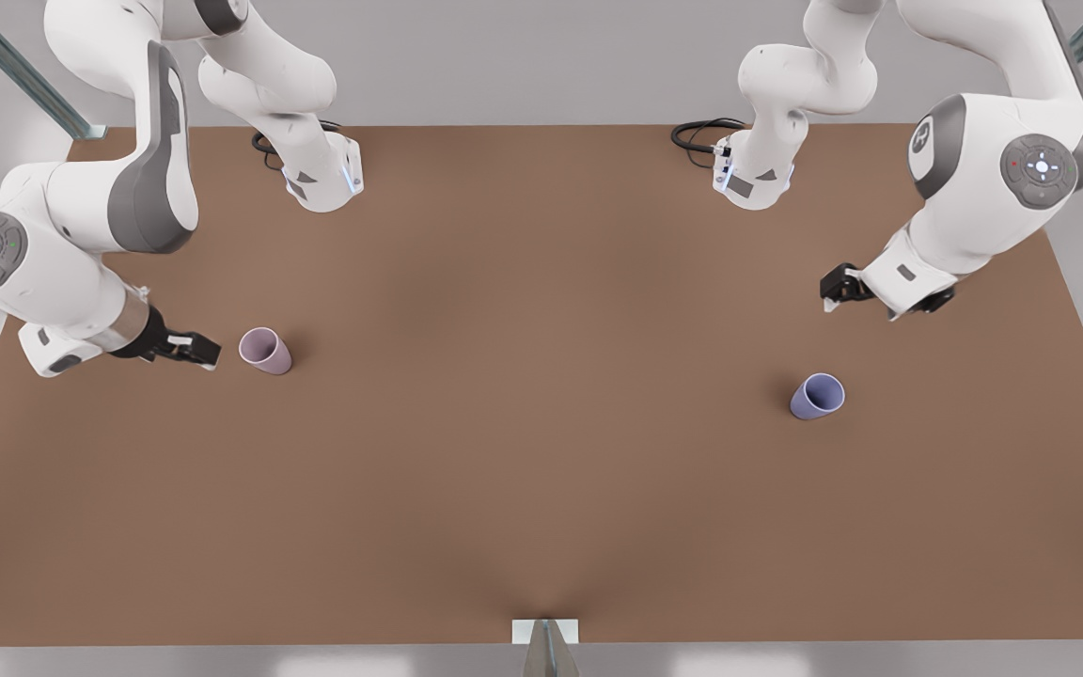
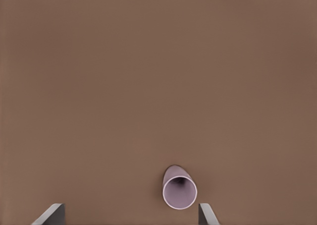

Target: Stack the cups, with the pink cup at the bottom and the purple cup at the top

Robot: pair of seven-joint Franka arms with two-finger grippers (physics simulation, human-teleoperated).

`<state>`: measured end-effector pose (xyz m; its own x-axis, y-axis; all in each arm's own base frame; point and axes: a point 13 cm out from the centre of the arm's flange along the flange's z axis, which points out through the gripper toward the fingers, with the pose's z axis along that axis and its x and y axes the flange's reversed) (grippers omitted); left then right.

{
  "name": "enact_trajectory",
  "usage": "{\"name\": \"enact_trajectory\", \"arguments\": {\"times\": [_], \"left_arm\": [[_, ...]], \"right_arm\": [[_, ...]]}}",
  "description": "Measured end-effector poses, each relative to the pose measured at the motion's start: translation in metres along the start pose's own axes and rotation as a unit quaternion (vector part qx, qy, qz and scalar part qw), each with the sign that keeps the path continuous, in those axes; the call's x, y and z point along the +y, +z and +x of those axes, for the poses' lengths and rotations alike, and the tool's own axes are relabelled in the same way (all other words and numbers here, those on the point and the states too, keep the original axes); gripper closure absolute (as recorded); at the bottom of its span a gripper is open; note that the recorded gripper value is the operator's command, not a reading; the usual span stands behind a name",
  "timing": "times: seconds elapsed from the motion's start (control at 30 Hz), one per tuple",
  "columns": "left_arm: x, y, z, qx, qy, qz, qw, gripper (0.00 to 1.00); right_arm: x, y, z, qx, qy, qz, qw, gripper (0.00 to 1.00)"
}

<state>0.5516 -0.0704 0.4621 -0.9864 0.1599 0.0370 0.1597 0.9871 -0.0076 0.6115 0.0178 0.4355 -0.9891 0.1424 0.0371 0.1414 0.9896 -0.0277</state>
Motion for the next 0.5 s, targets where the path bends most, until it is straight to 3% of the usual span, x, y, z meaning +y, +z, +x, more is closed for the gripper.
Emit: {"name": "enact_trajectory", "arguments": {"times": [0.13,0.23,0.33,0.5], "left_arm": [[-0.009,0.004,-0.006,-0.004,0.009,-0.001,1.0,0.0],[-0.007,0.03,-0.009,0.016,0.008,-0.002,1.0,0.0],[0.014,0.04,-0.01,0.025,-0.01,0.0,1.0,0.0],[0.051,0.04,-0.004,0.03,-0.042,0.002,0.999,0.0]], "right_arm": [[0.0,0.007,-0.005,0.0,0.009,-0.002,1.0,0.0],[0.008,0.052,-0.007,0.04,0.008,-0.005,0.999,0.01],[0.01,0.095,0.046,0.084,0.003,-0.001,0.996,0.0],[0.007,0.139,0.093,0.091,0.0,-0.003,0.996,0.0]]}}
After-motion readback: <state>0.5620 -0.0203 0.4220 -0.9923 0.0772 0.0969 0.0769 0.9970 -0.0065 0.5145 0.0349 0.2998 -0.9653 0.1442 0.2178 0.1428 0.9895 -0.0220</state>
